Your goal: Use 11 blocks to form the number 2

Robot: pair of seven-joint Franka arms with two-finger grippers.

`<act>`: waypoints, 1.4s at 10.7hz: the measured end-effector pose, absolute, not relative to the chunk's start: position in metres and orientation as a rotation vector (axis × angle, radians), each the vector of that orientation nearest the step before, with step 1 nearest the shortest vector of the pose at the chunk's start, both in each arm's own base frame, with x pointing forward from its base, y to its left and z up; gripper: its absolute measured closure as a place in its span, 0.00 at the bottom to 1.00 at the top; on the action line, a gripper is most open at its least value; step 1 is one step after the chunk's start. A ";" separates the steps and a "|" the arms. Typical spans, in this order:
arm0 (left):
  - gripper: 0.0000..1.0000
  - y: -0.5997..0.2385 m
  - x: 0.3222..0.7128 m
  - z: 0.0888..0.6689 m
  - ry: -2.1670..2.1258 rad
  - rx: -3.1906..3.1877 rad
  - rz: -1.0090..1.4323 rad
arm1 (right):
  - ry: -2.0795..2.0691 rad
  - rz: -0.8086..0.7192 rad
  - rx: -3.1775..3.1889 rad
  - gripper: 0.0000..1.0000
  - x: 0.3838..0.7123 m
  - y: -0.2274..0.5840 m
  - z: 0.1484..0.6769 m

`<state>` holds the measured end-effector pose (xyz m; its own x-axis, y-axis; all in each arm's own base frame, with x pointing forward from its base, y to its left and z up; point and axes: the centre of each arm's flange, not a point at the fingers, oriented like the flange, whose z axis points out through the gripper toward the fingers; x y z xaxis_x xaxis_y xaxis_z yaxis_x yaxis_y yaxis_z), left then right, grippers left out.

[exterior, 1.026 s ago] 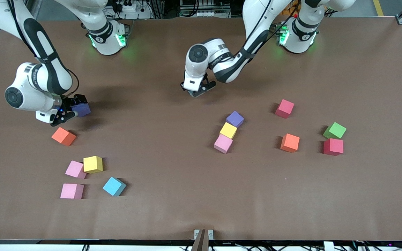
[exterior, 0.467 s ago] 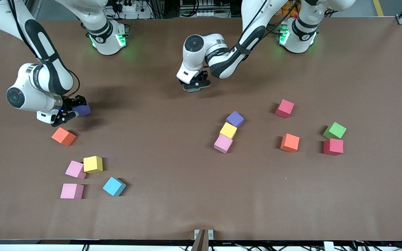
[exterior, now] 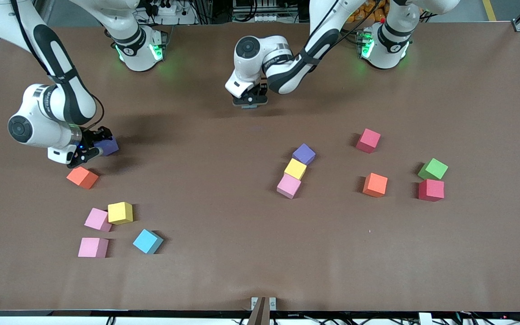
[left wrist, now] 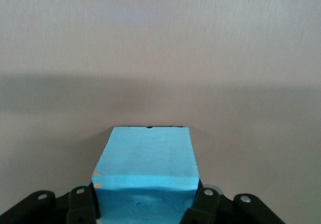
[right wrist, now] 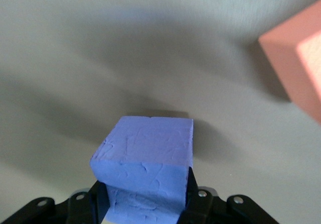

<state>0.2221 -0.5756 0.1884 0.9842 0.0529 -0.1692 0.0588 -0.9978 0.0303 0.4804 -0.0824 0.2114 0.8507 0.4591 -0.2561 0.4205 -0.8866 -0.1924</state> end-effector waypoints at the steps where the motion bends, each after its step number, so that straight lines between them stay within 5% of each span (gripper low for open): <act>1: 0.38 -0.576 0.215 0.189 0.069 3.114 -0.280 | -0.699 0.437 -2.890 0.41 0.492 -0.074 0.222; 4: 0.37 -0.575 0.210 0.190 0.054 3.137 -0.292 | -0.675 0.374 -2.845 0.41 0.515 -0.039 0.243; 7: 0.03 -0.570 0.205 0.185 0.046 3.160 -0.309 | -0.674 0.370 -2.818 0.41 0.517 0.005 0.244; 11: 0.00 -0.572 0.221 0.206 0.076 3.129 -0.259 | -0.785 0.359 -2.747 0.41 0.514 0.081 0.247; 15: 0.00 -0.567 0.263 0.292 0.219 3.030 -0.131 | -1.017 0.332 -2.658 0.41 0.498 0.167 0.257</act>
<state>0.2629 -0.5669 0.2925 0.9859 0.1390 -0.0929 0.1477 -0.9846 0.0937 0.4982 0.1667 0.2569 0.7264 0.6778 -0.1142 0.6144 -0.7148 -0.3340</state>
